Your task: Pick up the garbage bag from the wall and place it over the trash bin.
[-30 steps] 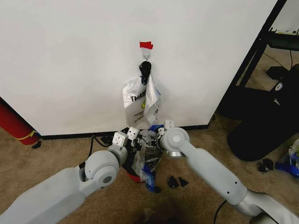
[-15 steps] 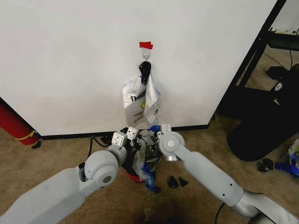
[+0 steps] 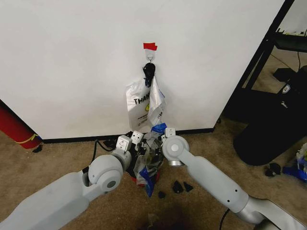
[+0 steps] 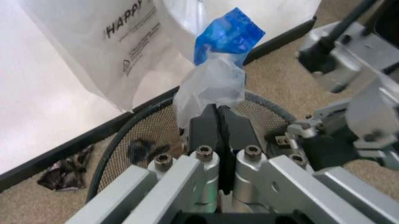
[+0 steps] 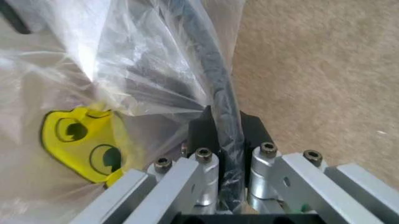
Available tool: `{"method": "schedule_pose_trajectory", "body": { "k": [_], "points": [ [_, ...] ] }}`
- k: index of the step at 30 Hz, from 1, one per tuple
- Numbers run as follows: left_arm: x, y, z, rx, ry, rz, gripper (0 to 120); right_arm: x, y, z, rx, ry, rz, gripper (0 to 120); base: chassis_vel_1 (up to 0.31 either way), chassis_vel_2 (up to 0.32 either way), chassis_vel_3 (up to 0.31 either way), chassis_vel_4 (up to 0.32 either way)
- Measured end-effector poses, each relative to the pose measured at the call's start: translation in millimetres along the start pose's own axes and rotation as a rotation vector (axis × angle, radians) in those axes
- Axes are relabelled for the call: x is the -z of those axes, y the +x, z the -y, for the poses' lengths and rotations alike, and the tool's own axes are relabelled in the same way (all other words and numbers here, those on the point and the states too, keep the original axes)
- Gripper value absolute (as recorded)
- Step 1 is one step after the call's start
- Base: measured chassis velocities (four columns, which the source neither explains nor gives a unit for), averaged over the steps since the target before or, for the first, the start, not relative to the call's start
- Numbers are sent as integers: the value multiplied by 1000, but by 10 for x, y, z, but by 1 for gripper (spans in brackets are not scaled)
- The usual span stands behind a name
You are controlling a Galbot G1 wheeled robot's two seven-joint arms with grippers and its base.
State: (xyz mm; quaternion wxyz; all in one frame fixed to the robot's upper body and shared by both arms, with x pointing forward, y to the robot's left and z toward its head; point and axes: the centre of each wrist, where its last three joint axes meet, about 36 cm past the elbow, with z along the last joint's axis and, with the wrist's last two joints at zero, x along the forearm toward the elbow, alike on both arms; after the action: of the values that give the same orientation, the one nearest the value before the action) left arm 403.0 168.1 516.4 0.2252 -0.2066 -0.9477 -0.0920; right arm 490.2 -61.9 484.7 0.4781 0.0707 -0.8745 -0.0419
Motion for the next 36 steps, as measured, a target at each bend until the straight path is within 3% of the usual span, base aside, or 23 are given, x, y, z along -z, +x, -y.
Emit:
{"method": "schedule_pose_trajectory", "body": {
  "k": [10,21,28,36],
  "points": [
    [103,80,-203,52,0,18,0,-437,274,407,154,-41,122,1,0,0,0,0],
    [158,223,-303,74,-12,31,0,-759,361,802,193,-26,204,1,0,0,0,0],
    [114,240,-398,88,-4,2,0,-868,430,837,226,-28,261,1,0,0,0,0],
    [101,288,-649,107,47,-50,0,-1012,595,1109,306,-48,353,1,0,0,0,0]
  ]
}}
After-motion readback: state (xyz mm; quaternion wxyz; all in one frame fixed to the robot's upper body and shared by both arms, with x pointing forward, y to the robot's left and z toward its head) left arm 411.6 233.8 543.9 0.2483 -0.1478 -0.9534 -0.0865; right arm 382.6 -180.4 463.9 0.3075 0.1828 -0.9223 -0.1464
